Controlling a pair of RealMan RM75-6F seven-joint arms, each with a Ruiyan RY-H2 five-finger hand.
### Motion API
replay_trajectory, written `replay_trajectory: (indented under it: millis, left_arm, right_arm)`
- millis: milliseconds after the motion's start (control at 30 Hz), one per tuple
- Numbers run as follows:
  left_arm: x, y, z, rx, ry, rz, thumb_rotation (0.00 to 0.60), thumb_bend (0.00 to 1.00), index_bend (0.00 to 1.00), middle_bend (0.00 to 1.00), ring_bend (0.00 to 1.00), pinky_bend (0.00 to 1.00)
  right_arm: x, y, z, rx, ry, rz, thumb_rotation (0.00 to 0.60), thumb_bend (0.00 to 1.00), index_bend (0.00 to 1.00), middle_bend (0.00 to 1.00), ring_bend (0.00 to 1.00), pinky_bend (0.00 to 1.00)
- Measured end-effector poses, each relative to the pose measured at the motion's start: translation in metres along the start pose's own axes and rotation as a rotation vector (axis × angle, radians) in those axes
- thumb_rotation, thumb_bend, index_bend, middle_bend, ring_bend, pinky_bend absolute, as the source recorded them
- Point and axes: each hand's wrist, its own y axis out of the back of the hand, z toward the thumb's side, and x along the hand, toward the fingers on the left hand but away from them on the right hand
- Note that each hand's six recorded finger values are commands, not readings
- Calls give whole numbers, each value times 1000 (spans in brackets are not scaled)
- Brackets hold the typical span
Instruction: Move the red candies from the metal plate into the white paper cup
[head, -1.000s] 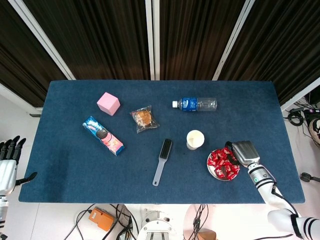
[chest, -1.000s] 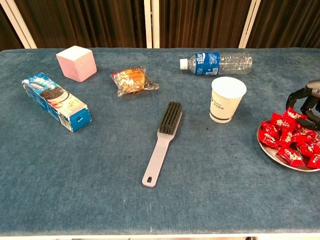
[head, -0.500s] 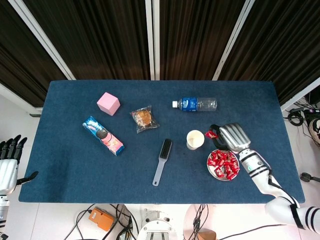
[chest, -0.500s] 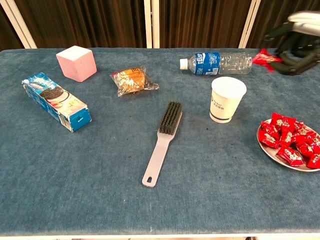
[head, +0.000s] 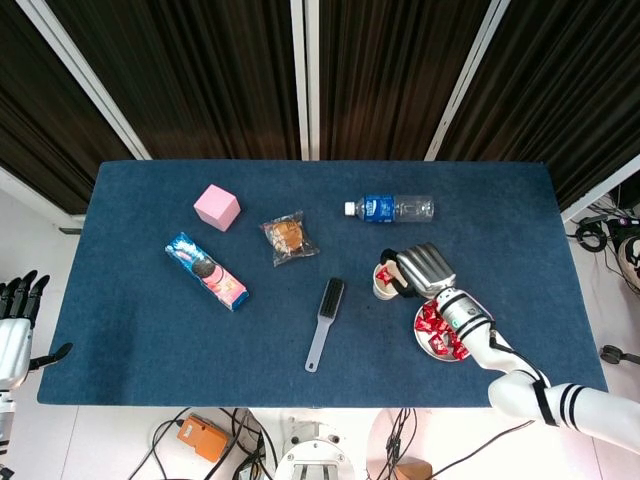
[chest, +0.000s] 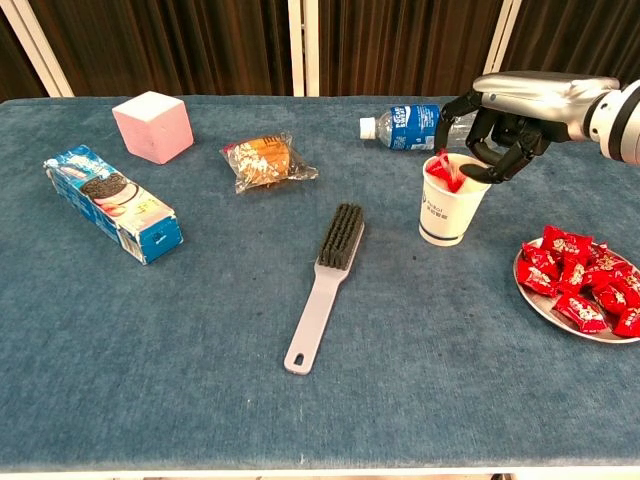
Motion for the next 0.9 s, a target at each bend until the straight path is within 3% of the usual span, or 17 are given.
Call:
replay_trajectory:
  millis: [200,333,533,667,900]
  left_arm:
    - [0,0,1,-3,-5,5,600,0,32,0,0,0]
    - [1,-1,1,-5,-7,4,600,0,32,0,0,0]
    - [2,-4,5,-10,-18,2,600,0,32,0,0,0]
    - [3,-5,9,-11,-28,2,600,0,32,0,0,0]
    - [0,-3,5,-12,-16,10,600,0,32,0,0,0]
  right_arm:
    - [14,11,-7,0,-15,-57,600,329,319,854,1000,1000]
    - [49,15,-30,18,-67,-95,600,329,341,854,1000,1000]
    - [102,-17,-67,39,-179,13,600,329,352,854,1000,1000]
    - [105,-32,-80,30,-223,52,600,330,379,854,1000,1000]
    - [94,-56,-84,2,-234,98,600,365,411,854,1000,1000]
